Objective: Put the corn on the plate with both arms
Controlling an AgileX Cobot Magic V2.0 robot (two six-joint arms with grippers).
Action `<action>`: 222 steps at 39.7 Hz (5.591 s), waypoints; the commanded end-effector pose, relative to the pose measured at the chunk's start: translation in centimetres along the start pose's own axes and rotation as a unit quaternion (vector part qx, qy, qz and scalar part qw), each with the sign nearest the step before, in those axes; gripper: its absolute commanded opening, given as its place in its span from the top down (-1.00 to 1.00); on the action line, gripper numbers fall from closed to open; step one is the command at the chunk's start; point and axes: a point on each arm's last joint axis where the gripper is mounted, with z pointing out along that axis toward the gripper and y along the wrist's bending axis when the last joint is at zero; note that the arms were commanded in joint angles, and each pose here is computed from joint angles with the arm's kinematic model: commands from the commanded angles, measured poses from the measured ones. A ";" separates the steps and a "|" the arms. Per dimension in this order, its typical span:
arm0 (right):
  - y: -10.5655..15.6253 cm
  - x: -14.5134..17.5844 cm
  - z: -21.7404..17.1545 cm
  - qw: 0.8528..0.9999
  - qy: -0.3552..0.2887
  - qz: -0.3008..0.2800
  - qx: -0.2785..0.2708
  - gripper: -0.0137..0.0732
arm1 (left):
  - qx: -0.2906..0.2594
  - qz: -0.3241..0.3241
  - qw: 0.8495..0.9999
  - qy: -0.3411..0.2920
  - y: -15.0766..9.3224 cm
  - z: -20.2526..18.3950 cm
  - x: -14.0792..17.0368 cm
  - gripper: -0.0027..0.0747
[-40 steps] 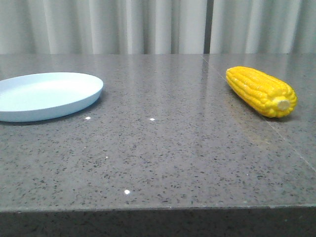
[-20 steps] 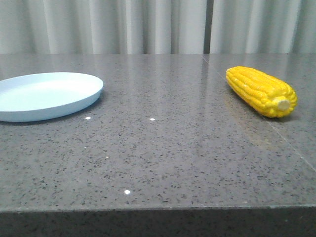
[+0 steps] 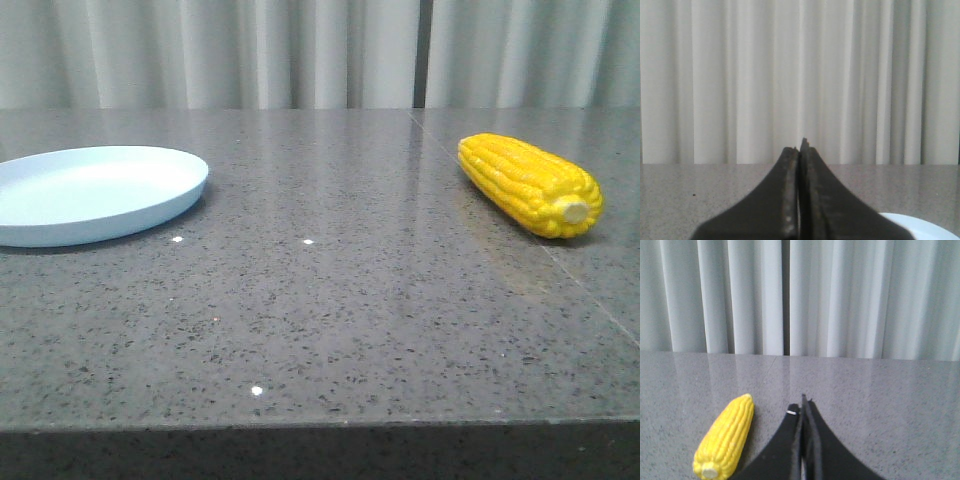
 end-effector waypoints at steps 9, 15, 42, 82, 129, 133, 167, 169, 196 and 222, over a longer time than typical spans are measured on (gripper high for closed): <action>0.3 -6.3 3.0 0.997 0.076 0.003 0.010 0.82 | 0.001 0.000 0.990 0.144 0.2 4.5 -3.3 0.98; 0.3 -6.2 4.6 0.995 0.103 0.002 0.011 0.82 | 0.002 0.000 0.986 0.164 0.1 6.0 -3.2 0.98; 0.3 -6.1 4.6 0.994 0.107 0.002 0.012 -0.80 | 0.003 -0.015 0.986 0.165 0.1 5.9 -3.2 -0.72; 0.3 -6.1 4.6 0.994 0.107 0.002 0.012 -0.80 | 0.098 0.030 0.795 0.598 -5.2 26.9 3.6 -0.34; 0.3 -6.1 4.6 0.994 0.107 0.002 0.012 -0.80 | 0.120 -0.071 0.768 0.625 -7.2 28.3 6.1 0.98; 0.3 -6.1 4.6 0.994 0.107 0.002 0.012 -0.80 | 0.143 -0.114 0.762 0.622 -8.5 28.4 4.9 0.98; 0.3 -6.1 4.6 0.994 0.107 0.002 0.012 -0.80 | 0.201 -0.146 0.724 0.643 -15.8 28.7 7.0 0.95; 0.3 -6.1 4.6 0.994 0.107 0.002 0.012 -0.80 | 0.203 -0.143 0.724 0.644 -15.8 28.7 7.0 0.87; 0.3 -6.1 4.6 0.994 0.107 0.002 0.012 -0.80 | 0.209 -0.061 0.800 0.559 -11.5 27.4 0.6 -0.09; 0.3 -6.1 4.6 0.994 0.107 0.002 0.012 -0.80 | 0.138 0.000 0.928 0.345 -4.3 15.3 -3.9 0.98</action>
